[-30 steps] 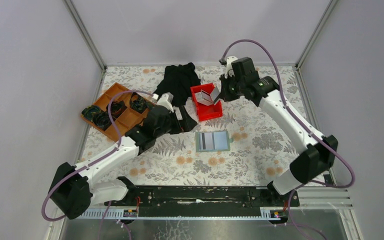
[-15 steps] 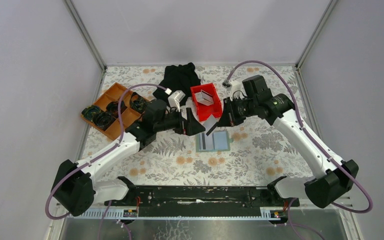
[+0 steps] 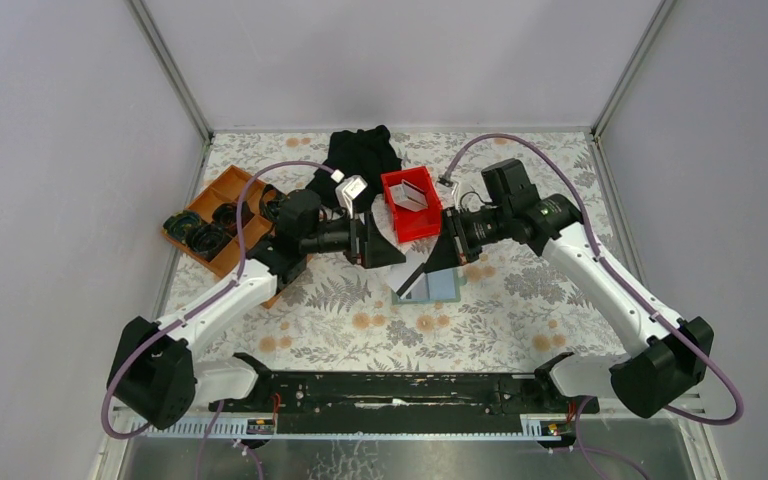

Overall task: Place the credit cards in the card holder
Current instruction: Pick up the credit card from the storage box.

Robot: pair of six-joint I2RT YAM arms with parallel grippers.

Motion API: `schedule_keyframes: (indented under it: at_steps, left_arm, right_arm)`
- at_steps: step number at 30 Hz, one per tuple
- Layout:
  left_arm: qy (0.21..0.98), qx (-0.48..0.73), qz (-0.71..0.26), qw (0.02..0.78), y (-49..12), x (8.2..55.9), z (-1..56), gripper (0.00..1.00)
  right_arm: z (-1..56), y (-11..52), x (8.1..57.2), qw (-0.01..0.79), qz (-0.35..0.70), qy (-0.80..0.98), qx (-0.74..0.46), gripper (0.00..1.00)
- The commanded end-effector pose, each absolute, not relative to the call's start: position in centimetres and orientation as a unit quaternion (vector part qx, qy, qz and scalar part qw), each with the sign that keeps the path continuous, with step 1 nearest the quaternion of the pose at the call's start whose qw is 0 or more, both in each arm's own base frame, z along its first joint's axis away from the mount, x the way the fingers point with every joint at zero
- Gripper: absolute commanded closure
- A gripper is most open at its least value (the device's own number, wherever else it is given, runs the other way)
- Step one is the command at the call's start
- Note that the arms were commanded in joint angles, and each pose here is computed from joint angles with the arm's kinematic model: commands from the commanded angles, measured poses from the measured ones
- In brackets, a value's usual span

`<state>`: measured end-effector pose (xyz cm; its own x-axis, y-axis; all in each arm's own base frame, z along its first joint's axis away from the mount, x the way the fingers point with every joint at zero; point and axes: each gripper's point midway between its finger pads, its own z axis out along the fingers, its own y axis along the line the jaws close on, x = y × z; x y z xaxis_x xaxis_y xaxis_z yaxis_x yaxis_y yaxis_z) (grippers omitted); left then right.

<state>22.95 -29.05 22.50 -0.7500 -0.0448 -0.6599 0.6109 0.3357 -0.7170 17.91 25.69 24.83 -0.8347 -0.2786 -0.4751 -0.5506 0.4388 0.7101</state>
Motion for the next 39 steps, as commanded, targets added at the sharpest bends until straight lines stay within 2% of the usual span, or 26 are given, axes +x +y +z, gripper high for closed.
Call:
schedule_keyframes:
  at_steps: [1,8,16,20,21,22,23,25,30,31,34,36,39]
  left_arm:
    - [0.722,0.222,-0.591,0.282,-29.2,21.9,23.7,0.14]
    - [0.715,0.236,-0.612,0.241,-28.9,20.5,23.1,0.22]
    - [0.714,0.236,-0.619,0.227,-28.3,20.3,22.7,0.4]
    - [0.714,0.235,-0.621,0.22,-28.0,20.2,22.4,0.57]
    - [0.714,0.235,-0.622,0.218,-28.0,20.2,22.4,0.65]
    - [0.715,0.234,-0.622,0.218,-27.9,20.2,22.3,0.78]
    - [0.717,0.231,-0.621,0.217,-27.9,20.3,22.1,0.87]
    - [0.721,0.224,-0.618,0.219,-27.7,20.6,21.9,1.0]
    - [0.725,0.215,-0.619,0.21,-27.7,20.9,21.3,1.0]
    - [0.727,0.211,-0.62,0.208,-27.8,21.1,21.1,1.0]
    - [0.743,0.179,-0.609,0.213,-27.8,22.2,19.9,1.0]
    - [0.76,0.148,-0.591,0.225,-27.7,23.4,18.8,1.0]
    - [0.777,0.093,-0.571,0.248,-27.4,24.9,17.6,1.0]
  right_arm:
    - [26.1,26.8,17.4,0.138,0.51,0.808,-0.261,1.0]
    - [25.8,27.6,18.2,0.129,0.52,0.803,-0.259,1.0]
    - [24.6,28.2,18.9,0.112,0.527,0.803,-0.253,1.0]
    - [24.1,28.4,19.3,0.103,0.532,0.803,-0.25,1.0]
    - [24.0,28.4,19.4,0.101,0.533,0.803,-0.248,1.0]
    - [23.9,28.4,19.5,0.1,0.534,0.802,-0.247,1.0]
    - [23.9,28.5,19.6,0.099,0.535,0.802,-0.246,1.0]
    - [23.7,28.5,19.9,0.097,0.536,0.803,-0.243,1.0]
    - [23.4,28.5,20.8,0.097,0.536,0.805,-0.234,1.0]
    - [23.3,28.5,21.1,0.1,0.532,0.809,-0.229,0.97]
    - [22.8,27.9,22.1,0.114,0.508,0.826,-0.216,0.76]
    - [22.3,27.4,22.9,0.134,0.478,0.843,-0.207,0.65]
    - [21.1,26.1,23.9,0.169,0.427,0.867,-0.191,0.58]
